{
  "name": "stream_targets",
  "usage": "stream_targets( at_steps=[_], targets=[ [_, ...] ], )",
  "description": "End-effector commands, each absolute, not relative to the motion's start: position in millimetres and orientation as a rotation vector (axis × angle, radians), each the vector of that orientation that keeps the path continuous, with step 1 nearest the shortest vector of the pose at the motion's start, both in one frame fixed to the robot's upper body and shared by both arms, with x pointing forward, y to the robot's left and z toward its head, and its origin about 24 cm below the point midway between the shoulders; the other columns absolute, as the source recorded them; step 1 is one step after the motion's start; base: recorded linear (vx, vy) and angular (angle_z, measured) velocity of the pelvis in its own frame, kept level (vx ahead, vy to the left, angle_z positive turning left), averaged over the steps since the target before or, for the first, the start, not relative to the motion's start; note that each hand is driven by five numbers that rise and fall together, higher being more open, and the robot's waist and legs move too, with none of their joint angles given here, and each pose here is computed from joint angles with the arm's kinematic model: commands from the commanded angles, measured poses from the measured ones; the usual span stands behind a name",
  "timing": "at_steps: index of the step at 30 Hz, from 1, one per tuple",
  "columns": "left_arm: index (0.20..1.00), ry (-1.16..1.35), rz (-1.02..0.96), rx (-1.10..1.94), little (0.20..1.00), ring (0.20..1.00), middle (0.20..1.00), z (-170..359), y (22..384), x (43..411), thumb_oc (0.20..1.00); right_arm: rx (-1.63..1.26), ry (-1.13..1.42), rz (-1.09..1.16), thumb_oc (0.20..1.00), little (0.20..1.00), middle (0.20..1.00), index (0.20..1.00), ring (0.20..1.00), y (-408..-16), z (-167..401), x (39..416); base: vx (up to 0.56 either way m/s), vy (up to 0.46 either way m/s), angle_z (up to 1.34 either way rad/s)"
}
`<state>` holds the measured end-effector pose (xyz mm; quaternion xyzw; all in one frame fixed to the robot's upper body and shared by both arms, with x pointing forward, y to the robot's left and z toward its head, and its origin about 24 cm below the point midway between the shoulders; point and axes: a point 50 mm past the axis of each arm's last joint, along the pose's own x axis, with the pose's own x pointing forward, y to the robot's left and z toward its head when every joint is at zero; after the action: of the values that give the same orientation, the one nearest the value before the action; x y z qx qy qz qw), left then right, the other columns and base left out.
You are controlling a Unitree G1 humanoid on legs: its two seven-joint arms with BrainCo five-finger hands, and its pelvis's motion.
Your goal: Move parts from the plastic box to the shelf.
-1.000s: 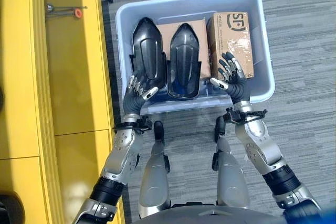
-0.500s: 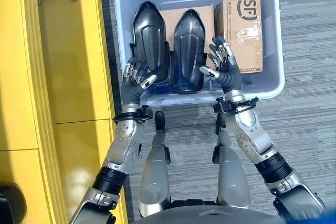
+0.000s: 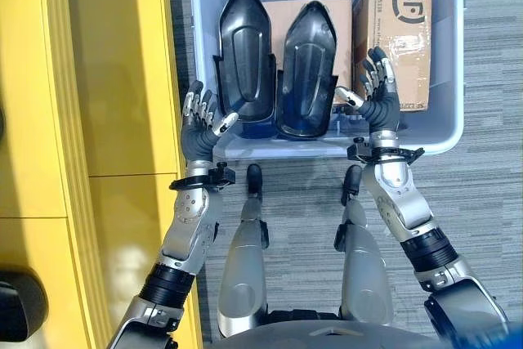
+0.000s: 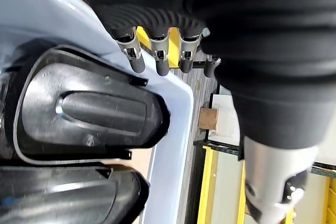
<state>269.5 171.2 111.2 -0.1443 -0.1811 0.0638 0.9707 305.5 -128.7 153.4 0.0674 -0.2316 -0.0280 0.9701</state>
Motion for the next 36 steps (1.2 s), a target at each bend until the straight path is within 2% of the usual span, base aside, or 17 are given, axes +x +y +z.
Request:
stream_targets(
  at_steps=[1,23,36],
  targets=[
    [1.000,-0.530,0.136,-0.257,1.000,1.000,1.000,139.2,185.4,257.2,1.000,0.139,-0.625,-0.100,1.000,1.000,1.000,1.000,1.000,-128.9,175.4,298.0,0.00,0.000,0.00],
    [1.000,-0.555,0.088,-0.274,1.000,1.000,1.000,146.1,176.8,262.4,1.000,-0.033,-0.492,-0.190,1.000,1.000,1.000,1.000,1.000,-134.7,156.5,331.6,0.00,0.001,0.03],
    [1.000,-0.559,0.068,-0.284,1.000,1.000,1.000,147.4,174.1,263.2,1.000,-0.088,-0.382,-0.315,1.000,1.000,1.000,1.000,1.000,-152.5,145.6,354.0,0.00,0.000,0.00]
  ],
)
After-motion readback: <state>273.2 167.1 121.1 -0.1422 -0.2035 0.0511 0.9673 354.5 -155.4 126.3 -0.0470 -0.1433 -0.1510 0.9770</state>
